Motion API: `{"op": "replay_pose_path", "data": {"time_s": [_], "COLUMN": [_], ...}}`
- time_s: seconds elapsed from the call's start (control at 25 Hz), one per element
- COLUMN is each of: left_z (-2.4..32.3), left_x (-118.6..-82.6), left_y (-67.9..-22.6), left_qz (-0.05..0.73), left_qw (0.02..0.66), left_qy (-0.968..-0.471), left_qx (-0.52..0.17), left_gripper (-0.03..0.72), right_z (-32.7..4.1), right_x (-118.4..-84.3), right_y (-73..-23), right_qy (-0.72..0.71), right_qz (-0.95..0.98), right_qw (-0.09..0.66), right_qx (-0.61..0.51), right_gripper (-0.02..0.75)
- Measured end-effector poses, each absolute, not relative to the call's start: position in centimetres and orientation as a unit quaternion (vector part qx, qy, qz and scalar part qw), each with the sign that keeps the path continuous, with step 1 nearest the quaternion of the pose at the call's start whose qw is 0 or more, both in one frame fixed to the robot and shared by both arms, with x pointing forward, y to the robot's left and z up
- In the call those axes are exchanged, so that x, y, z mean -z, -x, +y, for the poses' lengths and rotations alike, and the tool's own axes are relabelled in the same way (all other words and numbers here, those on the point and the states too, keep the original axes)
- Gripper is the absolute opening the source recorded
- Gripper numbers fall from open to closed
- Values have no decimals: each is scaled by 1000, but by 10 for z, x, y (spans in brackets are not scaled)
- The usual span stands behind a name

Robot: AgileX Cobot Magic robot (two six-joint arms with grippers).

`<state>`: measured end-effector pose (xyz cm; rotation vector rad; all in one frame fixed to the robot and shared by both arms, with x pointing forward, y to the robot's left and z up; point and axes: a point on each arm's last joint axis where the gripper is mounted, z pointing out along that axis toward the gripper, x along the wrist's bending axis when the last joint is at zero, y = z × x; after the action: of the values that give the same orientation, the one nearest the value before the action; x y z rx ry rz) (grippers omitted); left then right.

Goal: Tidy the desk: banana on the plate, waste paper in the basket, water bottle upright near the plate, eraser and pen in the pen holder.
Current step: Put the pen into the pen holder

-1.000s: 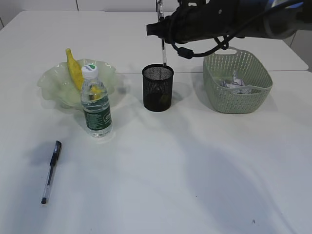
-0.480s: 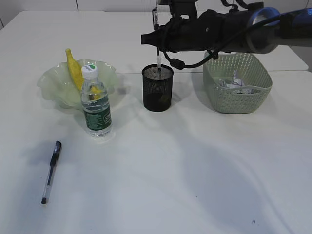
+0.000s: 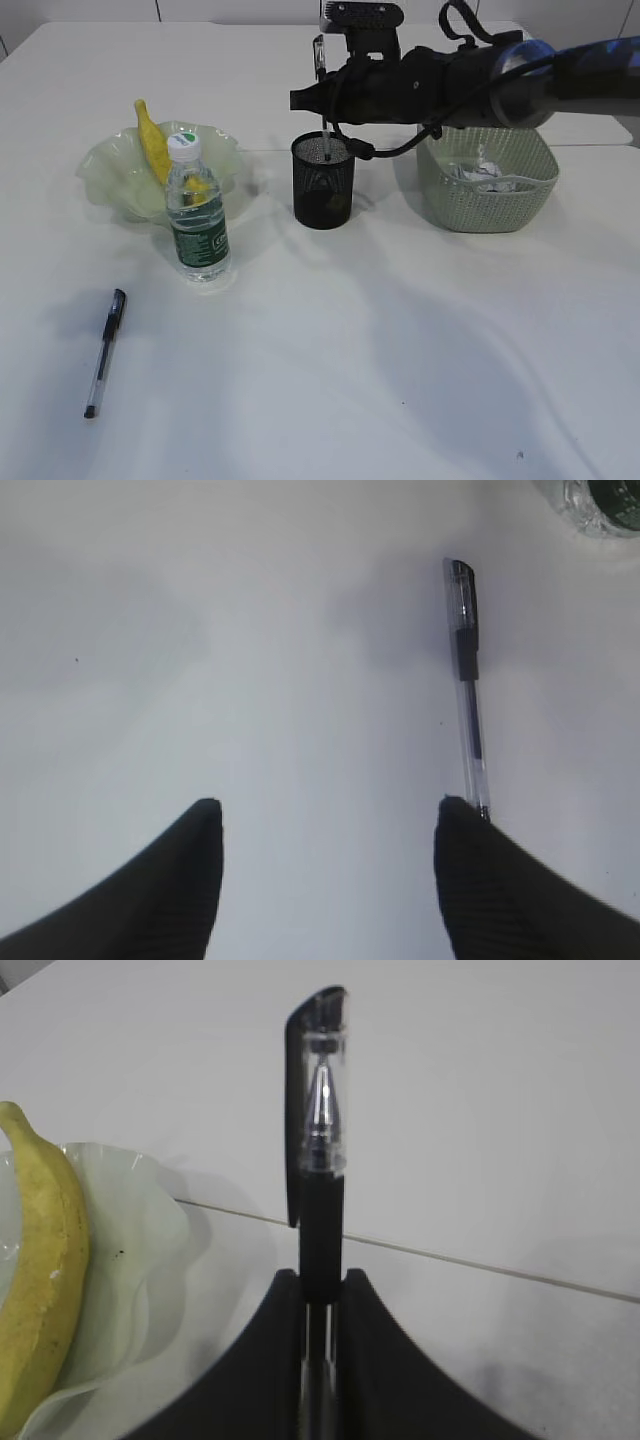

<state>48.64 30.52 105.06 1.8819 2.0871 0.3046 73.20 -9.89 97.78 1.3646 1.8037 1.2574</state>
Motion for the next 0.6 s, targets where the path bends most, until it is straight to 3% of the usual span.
{"op": "replay_pose_path", "data": {"time_s": [0.36,0.6], "left_z": [305,305], "left_x": [-1051,-1051], "left_y": [-486,-486], "left_qz": [729,729], "left_qw": [157,157], "left_qy": [-658,-658], "left_qx": [-106,-106], "left_gripper": [466,466], "right_z": [-99,-99], "right_x": [-972,-973], "right_y": [-733,-733], "right_qy": [-509,-508], "right_qz": [672,671], "right_qw": [272,273], "right_qx": [-465,-466], "right_gripper": [56,126]}}
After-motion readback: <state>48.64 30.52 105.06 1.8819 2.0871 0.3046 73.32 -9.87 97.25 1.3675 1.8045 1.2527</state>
